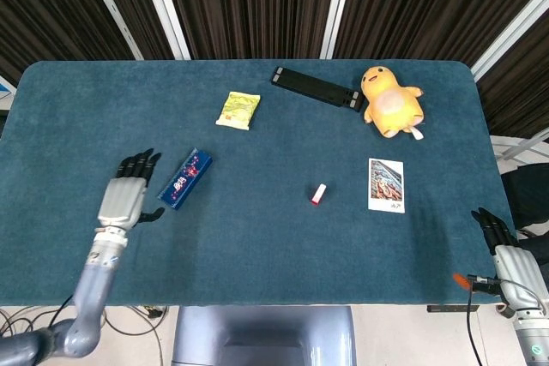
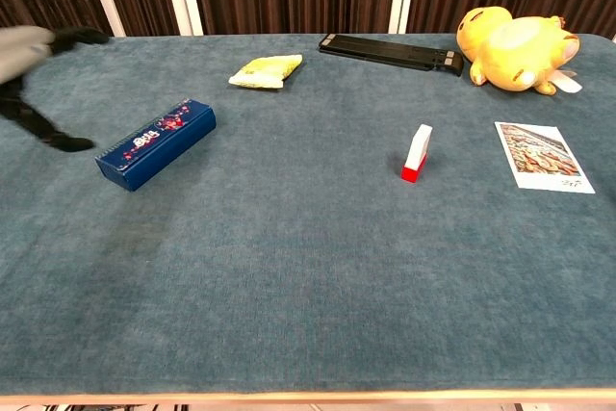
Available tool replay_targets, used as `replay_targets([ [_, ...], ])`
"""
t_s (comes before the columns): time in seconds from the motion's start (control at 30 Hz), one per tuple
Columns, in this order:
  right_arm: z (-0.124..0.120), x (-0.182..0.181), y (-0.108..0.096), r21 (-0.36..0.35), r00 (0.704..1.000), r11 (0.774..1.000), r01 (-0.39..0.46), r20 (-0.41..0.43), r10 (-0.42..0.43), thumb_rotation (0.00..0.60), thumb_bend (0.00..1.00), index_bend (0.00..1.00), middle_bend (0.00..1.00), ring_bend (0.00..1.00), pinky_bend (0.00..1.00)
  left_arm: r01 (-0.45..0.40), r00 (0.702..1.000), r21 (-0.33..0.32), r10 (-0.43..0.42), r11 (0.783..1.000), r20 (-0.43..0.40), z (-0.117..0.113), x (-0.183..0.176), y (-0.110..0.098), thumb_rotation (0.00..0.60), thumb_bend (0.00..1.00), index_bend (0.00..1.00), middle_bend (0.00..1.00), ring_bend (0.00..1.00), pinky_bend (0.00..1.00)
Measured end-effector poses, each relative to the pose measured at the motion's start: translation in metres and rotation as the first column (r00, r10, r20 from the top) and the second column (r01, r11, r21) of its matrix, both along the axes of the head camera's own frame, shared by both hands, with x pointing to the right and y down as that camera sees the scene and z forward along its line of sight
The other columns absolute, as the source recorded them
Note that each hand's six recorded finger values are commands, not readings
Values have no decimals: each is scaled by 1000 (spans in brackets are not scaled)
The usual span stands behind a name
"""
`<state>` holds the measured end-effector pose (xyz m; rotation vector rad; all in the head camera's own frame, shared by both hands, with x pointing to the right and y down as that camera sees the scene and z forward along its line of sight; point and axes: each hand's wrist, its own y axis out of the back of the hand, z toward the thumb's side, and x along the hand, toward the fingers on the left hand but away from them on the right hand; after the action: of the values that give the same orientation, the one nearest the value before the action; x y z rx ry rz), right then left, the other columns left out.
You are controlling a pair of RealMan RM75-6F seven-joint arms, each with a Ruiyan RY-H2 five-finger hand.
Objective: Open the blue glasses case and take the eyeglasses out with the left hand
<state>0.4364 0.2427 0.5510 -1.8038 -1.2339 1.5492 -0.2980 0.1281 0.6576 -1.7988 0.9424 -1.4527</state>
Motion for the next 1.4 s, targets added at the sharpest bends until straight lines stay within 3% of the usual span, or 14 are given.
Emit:
replay_targets([
  [0.27, -1, 1, 0, -2, 1000, 1000, -7, 4, 7, 600, 106, 0, 0, 0, 200, -53, 998, -47, 54, 997, 23, 36, 44, -5, 600, 205, 0, 0, 0, 61],
  [0.6, -1, 1, 0, -3, 1000, 1000, -10, 6, 10, 600, 106, 0, 0, 0, 200, -48, 996, -65, 52, 997, 68, 59, 46, -5, 600, 210, 0, 0, 0, 61],
  [0.83, -1, 2, 0, -4, 1000, 1000, -15, 5, 15, 600, 106, 0, 0, 0, 199, -4, 995, -60, 10, 998, 97, 65, 28, -12, 600, 229, 0, 0, 0, 61],
  [1.4, -1, 2, 0, -8, 1000, 1000, -29, 8, 29, 600, 107, 0, 0, 0, 200, 70, 975, -17, -65, 997, 212, 54, -46, -35, 600, 229, 0, 0, 0, 61],
])
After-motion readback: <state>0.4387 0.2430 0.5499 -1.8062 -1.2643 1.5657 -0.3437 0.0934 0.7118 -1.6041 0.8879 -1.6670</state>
